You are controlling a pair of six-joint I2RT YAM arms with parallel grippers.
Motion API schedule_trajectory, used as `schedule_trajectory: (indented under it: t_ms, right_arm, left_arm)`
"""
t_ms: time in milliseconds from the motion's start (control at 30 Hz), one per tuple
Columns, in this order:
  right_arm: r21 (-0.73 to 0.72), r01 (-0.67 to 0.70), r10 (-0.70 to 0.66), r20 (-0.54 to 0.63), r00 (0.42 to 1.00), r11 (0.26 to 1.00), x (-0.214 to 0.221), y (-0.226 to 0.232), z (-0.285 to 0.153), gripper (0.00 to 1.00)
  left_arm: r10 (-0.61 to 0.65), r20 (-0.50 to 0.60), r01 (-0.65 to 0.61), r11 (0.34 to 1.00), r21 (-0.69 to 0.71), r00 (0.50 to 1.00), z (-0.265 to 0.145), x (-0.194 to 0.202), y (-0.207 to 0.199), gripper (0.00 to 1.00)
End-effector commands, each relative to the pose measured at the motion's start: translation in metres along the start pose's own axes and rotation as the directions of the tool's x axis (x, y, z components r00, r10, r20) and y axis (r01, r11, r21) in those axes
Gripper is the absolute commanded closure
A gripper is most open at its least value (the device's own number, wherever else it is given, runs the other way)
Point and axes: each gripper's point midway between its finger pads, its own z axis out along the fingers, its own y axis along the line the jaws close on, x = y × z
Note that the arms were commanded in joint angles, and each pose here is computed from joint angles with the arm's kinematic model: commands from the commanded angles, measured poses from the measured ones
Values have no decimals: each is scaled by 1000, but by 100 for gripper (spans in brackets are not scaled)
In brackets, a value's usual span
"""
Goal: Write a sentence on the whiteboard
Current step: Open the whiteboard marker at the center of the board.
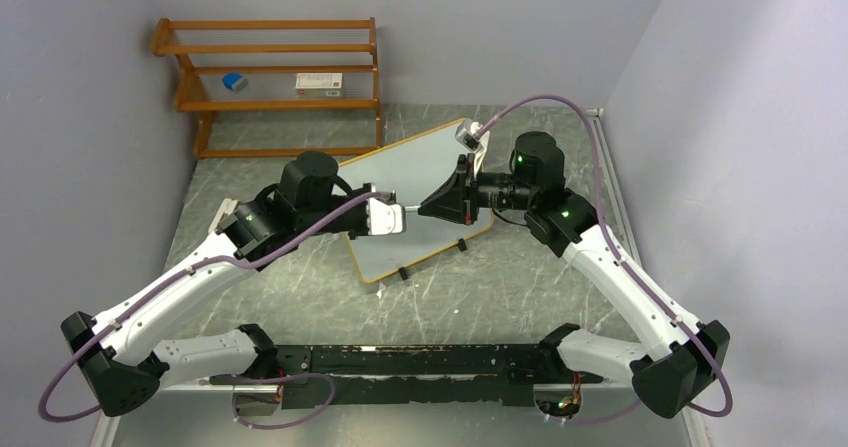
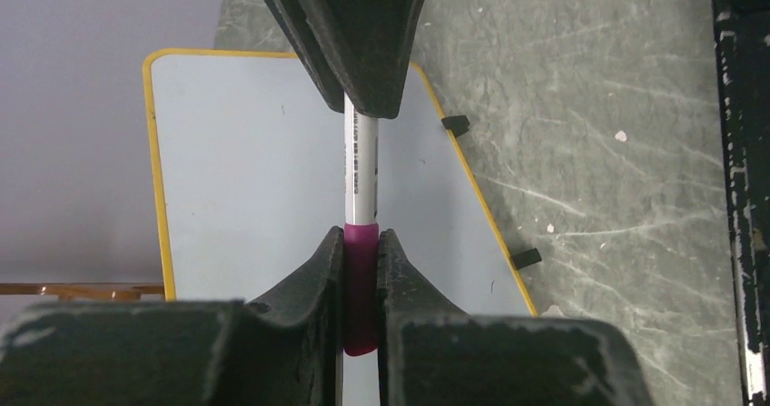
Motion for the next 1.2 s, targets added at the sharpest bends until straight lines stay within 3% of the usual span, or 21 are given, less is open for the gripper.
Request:
schedule_trajectory:
  t_ms: [0,233,500,800,1167]
  right_arm:
    - [8,2,-2,-33,999,1000,2,-3,-2,91]
    - [-12,-17,16,-71,997,1000,10,-1,-1,72]
    - [-35,-22,19,-65,998,999,9,2,0,62]
    - [-88,-32,29,-39,999,996,4,11,2,58]
    - [-94,-54,50,-43,998,994,6,9,5,60]
  left_arm:
    - [121,-13,-122,992,-19,993,-8,-14,3,95]
    - [153,-31,-154,986,-56,988,-14,-17,10,95]
    - [148,-41,-149,988,-39,988,-12,-13,7,95]
    - [135,-40,-136,990,-21,990,-7,-9,2,95]
    - [121,-41,-122,992,-25,992,-3,-7,3,95]
